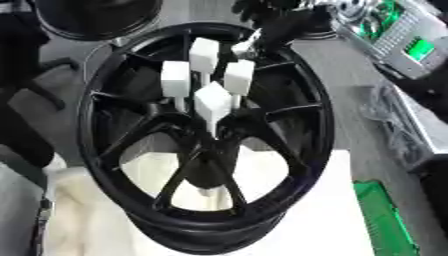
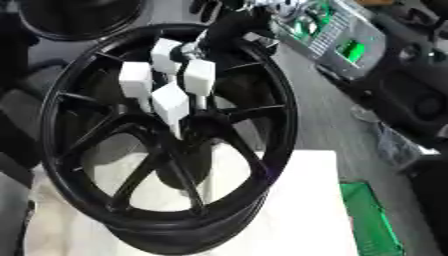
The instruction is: Pull the pin out of the wheel hub.
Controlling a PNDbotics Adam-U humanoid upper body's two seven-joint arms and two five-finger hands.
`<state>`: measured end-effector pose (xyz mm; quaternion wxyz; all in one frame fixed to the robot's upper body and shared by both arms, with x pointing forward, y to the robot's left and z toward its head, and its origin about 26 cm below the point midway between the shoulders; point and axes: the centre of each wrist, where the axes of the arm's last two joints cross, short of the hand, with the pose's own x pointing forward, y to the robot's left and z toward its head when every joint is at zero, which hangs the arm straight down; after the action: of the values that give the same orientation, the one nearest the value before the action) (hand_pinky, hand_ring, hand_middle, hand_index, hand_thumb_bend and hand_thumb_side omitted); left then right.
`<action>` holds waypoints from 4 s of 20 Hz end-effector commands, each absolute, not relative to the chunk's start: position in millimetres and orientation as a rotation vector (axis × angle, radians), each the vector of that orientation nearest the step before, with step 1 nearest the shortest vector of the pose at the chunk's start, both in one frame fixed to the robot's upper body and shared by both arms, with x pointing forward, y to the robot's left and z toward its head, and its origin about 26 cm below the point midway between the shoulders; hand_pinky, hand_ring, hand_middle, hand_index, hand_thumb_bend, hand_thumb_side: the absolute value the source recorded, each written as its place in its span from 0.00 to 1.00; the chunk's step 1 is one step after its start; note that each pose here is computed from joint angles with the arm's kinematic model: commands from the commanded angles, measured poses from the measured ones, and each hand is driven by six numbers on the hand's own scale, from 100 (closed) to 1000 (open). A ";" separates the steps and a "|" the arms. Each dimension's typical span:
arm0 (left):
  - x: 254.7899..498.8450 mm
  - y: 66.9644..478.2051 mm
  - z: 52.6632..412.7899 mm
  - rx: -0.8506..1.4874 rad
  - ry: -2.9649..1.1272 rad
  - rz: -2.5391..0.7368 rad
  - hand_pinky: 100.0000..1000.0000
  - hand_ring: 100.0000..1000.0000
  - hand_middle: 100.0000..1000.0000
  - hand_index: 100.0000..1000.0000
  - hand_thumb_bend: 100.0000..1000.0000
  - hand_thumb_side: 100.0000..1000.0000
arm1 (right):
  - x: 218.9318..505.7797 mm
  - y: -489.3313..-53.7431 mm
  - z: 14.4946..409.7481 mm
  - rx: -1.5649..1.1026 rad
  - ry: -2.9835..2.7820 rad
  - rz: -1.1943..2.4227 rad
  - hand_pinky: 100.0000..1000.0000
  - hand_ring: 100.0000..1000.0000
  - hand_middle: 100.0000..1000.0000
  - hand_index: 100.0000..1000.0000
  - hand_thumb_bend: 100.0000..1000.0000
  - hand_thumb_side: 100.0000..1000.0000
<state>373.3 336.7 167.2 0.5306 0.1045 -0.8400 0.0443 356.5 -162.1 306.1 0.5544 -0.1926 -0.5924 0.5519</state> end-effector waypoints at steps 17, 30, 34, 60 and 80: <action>372.3 342.0 185.8 0.267 -2.054 0.081 0.72 0.88 0.86 0.85 0.88 0.51 | 357.7 -173.3 306.6 -0.485 -1.328 1.365 0.71 0.71 0.68 0.78 0.45 0.23; 371.9 340.5 184.4 0.257 -2.053 0.089 0.72 0.88 0.86 0.85 0.88 0.51 | 368.7 -179.4 293.1 -0.513 -1.298 1.344 0.70 0.70 0.67 0.78 0.43 0.17; 371.7 339.8 184.6 0.253 -2.055 0.091 0.72 0.88 0.86 0.85 0.88 0.51 | 373.2 -182.2 289.0 -0.516 -1.290 1.335 0.70 0.69 0.66 0.77 0.42 0.16; 371.8 338.5 184.8 0.246 -2.061 0.111 0.72 0.88 0.87 0.85 0.87 0.52 | 375.4 -180.4 291.3 -0.450 -1.358 1.276 0.70 0.67 0.53 0.66 0.42 0.07; 371.2 340.1 183.4 0.252 -2.060 0.121 0.72 0.88 0.86 0.85 0.86 0.52 | 365.7 -181.1 307.5 -0.363 -1.406 1.287 0.59 0.46 0.19 0.39 0.26 0.00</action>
<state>372.4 335.5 171.2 0.5211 0.0989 -0.8462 0.0511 371.7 -175.9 288.7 0.5795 -0.1424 -0.5803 0.5542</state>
